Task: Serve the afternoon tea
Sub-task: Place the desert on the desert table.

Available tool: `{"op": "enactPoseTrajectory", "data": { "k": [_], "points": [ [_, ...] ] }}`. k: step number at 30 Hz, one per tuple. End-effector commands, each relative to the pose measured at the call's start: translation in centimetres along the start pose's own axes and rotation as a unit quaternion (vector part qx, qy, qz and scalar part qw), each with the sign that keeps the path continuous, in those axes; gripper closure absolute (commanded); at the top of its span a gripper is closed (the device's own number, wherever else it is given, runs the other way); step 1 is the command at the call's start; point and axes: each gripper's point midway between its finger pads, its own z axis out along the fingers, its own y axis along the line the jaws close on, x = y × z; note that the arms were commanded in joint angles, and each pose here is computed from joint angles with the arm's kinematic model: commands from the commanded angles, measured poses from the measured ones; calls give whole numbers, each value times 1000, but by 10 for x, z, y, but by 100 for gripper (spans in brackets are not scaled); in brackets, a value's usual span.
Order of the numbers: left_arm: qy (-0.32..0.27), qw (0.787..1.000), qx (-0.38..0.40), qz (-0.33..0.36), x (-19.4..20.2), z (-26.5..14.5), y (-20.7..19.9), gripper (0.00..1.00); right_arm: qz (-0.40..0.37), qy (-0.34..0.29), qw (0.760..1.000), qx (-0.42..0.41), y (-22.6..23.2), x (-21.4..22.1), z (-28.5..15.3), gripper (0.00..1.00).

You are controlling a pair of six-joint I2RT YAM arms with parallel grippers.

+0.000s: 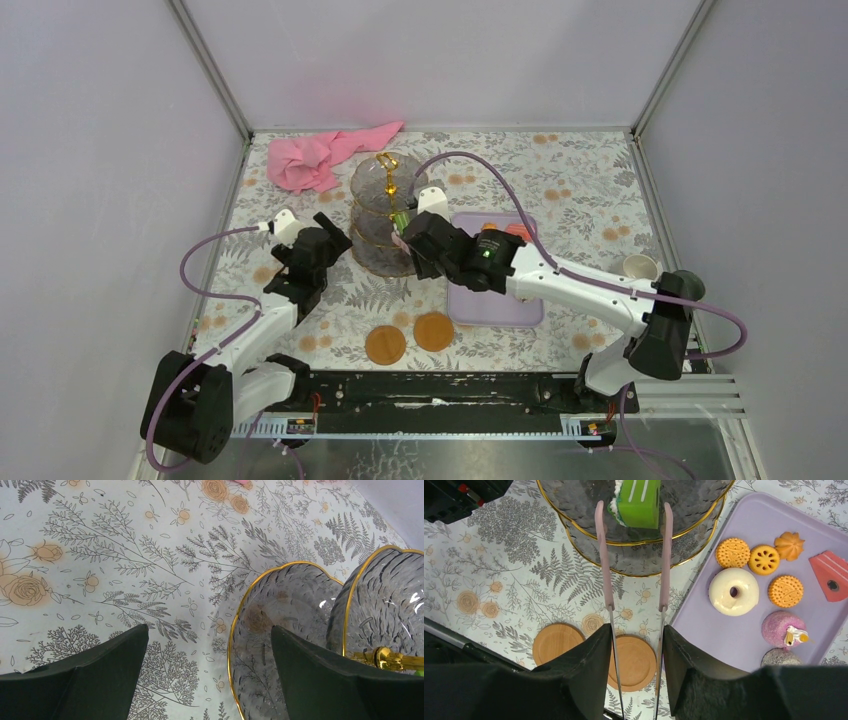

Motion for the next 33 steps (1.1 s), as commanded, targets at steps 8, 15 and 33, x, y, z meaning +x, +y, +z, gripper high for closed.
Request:
{"op": "enactPoseTrajectory", "data": {
  "k": [8, 15, 33],
  "points": [
    [-28, 1000, -3, 5, -12, -1, -1, 0, 11, -38, 999, -27, 4, -7, -28, 54],
    [-30, 1000, -5, 6, -13, 0, -1, 0, 18, -64, 997, -31, 1, -13, -40, 55],
    [-35, 999, -3, 3, -17, -2, -2, 0, 48, -74, 996, -10, -20, 9, -76, 55]
  ]
}}
